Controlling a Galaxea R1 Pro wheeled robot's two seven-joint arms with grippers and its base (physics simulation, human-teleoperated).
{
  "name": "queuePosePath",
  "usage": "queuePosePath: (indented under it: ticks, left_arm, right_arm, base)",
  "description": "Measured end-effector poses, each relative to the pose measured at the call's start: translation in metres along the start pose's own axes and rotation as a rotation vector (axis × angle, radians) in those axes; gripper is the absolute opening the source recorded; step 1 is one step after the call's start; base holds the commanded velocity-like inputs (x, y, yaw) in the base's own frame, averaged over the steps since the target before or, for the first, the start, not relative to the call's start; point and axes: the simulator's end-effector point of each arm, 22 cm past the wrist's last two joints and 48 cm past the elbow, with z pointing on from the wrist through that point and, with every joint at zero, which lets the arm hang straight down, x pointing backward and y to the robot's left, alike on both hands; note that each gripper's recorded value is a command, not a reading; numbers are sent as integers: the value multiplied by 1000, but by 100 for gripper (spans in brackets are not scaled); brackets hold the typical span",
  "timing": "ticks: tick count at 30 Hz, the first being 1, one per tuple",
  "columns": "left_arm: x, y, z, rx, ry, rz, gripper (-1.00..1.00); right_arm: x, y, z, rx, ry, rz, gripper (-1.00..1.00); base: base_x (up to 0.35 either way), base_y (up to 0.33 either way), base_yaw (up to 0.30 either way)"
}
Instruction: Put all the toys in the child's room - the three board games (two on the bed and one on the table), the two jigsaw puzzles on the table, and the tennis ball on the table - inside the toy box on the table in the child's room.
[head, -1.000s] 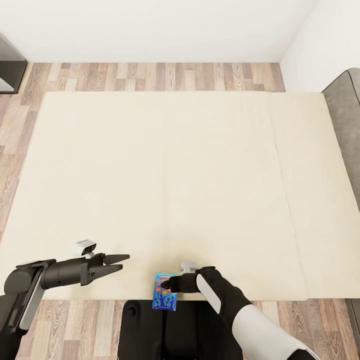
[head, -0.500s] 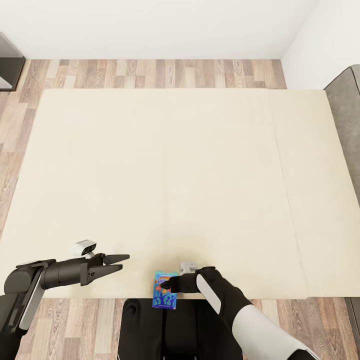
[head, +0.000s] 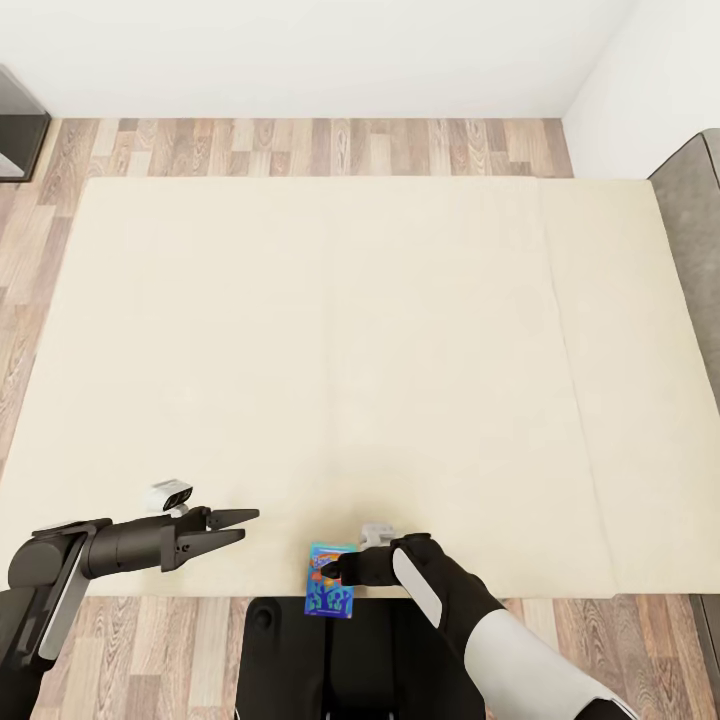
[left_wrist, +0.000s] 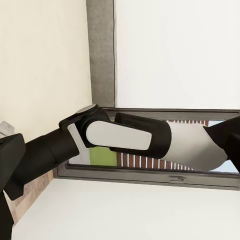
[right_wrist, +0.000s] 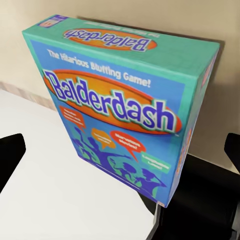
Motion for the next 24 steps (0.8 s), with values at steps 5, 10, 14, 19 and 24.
queuePosePath:
  ticks: [5, 10, 14, 19, 24]
  left_arm:
    - [0, 0, 0, 0, 0, 0, 100]
    - [0, 0, 0, 0, 0, 0, 100]
    - [0, 0, 0, 0, 0, 0, 100]
    - [0, 0, 0, 0, 0, 0, 100]
    - [0, 0, 0, 0, 0, 0, 100]
  right_arm:
    - [0, 0, 0, 0, 0, 0, 100]
    - [0, 0, 0, 1, 0, -1, 100]
    - [0, 0, 0, 0, 0, -1, 100]
    - [0, 0, 0, 0, 1, 0, 100]
    - [1, 0, 0, -1, 4, 1, 100]
  base:
    - [0, 60, 0]
    - [0, 122, 0]
    - [0, 130, 0]
    - [0, 46, 0]
    - [0, 6, 0]
